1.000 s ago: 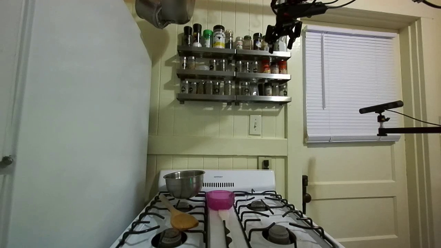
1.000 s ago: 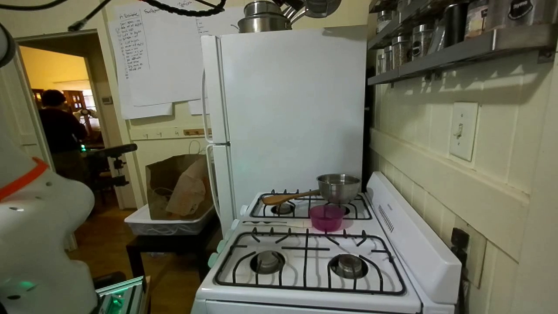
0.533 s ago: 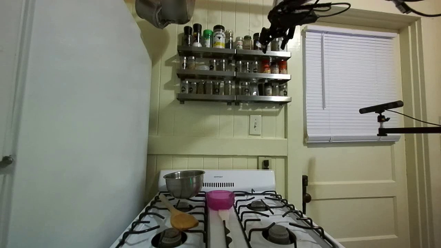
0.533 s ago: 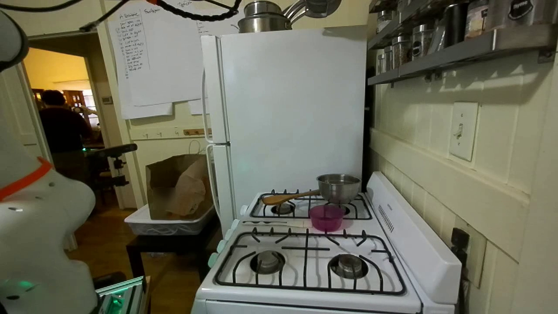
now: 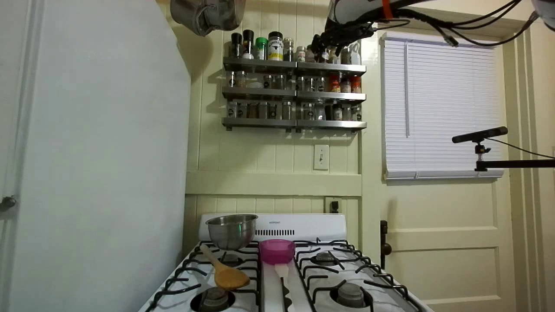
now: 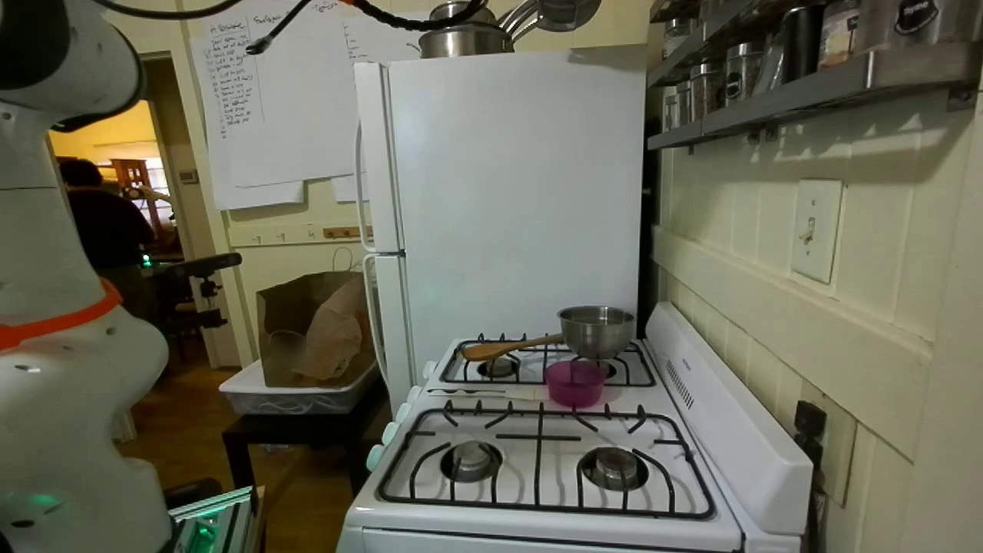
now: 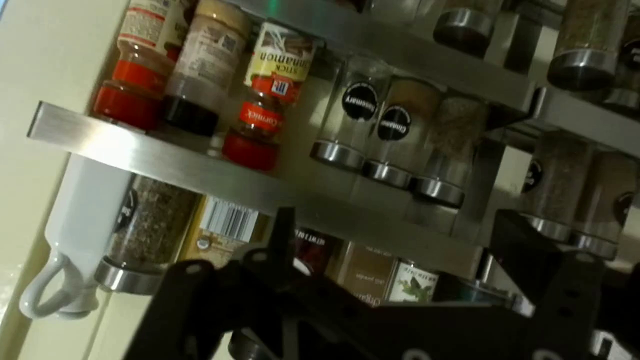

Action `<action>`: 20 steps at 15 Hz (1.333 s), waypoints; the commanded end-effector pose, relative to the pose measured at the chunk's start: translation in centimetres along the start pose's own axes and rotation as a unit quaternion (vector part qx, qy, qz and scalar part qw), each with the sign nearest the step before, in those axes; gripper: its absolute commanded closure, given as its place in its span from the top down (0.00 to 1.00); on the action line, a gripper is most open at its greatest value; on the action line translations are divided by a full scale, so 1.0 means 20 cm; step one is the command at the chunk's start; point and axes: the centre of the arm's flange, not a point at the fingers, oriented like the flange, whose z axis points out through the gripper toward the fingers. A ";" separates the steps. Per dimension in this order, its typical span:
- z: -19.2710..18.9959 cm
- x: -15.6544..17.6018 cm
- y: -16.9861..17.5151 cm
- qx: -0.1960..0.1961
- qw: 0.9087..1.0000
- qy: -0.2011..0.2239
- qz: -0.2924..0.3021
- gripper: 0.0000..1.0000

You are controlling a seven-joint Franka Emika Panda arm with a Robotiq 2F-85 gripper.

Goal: Put one glass jar from the topmost shelf in the purple bowl.

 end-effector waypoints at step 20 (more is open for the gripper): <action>0.20 0.42 -0.18 -0.034 0.988 0.151 0.029 1.00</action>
